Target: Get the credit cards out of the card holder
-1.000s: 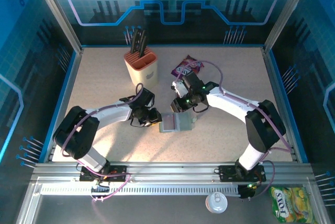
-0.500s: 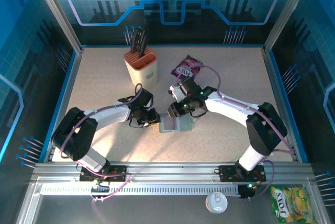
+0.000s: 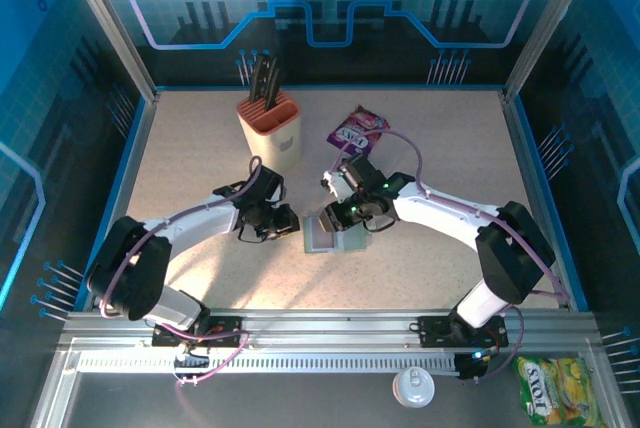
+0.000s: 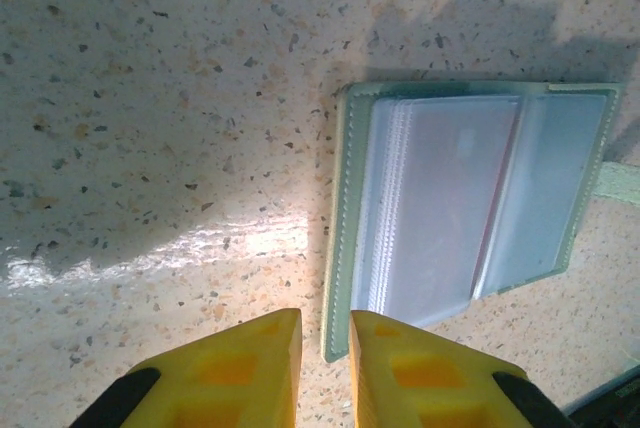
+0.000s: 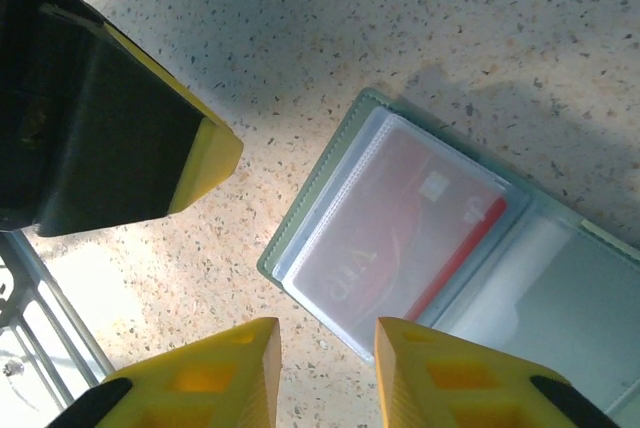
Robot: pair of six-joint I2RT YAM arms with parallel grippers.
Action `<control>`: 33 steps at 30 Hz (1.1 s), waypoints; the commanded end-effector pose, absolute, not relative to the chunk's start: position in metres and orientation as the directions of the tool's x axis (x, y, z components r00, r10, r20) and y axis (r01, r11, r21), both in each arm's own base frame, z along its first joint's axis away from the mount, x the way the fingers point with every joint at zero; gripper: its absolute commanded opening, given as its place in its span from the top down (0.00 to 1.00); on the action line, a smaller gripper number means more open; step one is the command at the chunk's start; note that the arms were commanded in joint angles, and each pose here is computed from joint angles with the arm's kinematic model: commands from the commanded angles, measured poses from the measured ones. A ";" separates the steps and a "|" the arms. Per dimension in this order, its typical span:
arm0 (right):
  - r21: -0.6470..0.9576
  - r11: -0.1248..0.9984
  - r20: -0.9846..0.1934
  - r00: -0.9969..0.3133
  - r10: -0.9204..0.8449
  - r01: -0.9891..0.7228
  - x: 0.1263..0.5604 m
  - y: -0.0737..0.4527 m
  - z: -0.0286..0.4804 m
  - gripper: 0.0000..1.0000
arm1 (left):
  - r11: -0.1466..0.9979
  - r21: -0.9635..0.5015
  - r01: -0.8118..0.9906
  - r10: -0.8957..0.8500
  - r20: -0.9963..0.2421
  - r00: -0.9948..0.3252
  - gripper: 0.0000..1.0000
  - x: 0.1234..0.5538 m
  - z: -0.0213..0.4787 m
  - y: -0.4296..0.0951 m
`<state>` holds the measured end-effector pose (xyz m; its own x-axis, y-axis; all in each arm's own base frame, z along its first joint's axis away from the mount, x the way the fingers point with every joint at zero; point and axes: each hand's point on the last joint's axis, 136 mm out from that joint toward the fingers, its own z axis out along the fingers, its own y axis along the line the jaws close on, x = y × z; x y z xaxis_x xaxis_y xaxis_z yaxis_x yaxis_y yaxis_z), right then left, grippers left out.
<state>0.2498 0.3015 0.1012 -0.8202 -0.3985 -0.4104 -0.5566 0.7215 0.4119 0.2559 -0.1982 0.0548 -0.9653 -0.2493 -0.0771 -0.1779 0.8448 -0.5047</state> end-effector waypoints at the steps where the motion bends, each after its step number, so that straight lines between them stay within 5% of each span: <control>1: 0.446 0.738 -0.391 -0.852 -0.348 -0.506 0.245 0.303 0.104 0.66 | 0.834 -0.522 -0.179 -0.254 -0.075 -0.964 0.79 0.252 0.056 -0.197; 33: 0.617 0.761 -0.145 -0.979 -0.143 -0.202 0.229 0.315 0.064 0.65 | 0.739 -0.626 -0.250 -0.292 0.037 -0.956 0.91 0.243 0.034 -0.221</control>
<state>0.2335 0.3124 0.0699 -0.9746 -0.1450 -0.1709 -0.2200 0.7641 0.6064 0.2486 -0.2166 0.0278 -0.9546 -0.2972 0.0218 -0.2506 0.7610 -0.5984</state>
